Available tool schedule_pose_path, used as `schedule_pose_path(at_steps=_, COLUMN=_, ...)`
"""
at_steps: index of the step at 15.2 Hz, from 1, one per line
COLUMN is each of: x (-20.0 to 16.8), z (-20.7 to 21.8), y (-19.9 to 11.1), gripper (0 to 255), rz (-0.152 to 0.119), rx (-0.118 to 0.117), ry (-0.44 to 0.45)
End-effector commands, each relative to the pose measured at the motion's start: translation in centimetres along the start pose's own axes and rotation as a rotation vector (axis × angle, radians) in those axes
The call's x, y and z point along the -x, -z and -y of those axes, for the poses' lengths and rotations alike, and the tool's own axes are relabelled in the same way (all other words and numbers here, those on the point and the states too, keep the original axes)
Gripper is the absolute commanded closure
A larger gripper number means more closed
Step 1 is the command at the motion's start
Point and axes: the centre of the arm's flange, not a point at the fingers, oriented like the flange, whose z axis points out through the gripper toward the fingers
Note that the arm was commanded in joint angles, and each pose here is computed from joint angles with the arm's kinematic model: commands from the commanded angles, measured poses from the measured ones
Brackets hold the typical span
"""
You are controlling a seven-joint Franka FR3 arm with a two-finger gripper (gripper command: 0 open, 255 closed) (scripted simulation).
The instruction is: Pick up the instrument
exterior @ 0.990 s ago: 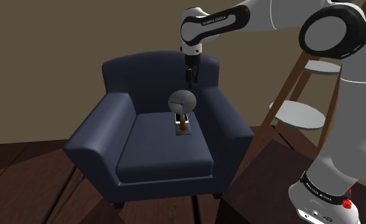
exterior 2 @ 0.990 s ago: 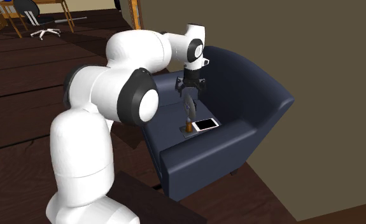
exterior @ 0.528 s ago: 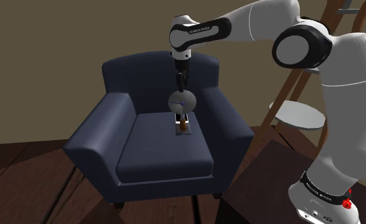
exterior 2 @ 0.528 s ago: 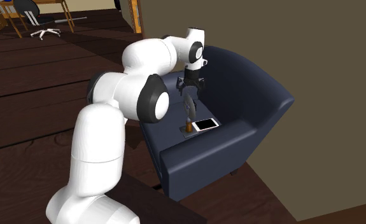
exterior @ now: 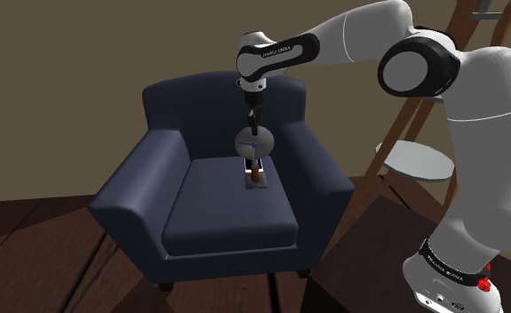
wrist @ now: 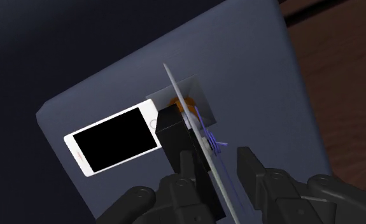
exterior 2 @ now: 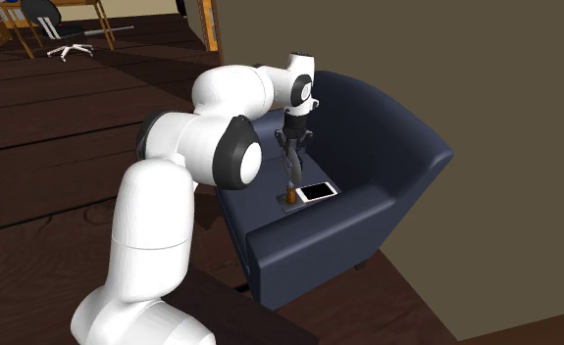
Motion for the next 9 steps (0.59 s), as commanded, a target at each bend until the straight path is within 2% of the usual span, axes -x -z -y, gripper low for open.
schedule_pose_path(at_steps=1, x=-0.01, z=-0.01, y=-0.02, gripper=255, rz=0.000, rx=0.000, ry=0.000)
schedule_pose_path(at_steps=9, x=0.05, z=0.03, y=0.41, gripper=255, rz=0.000, rx=0.000, ry=0.000)
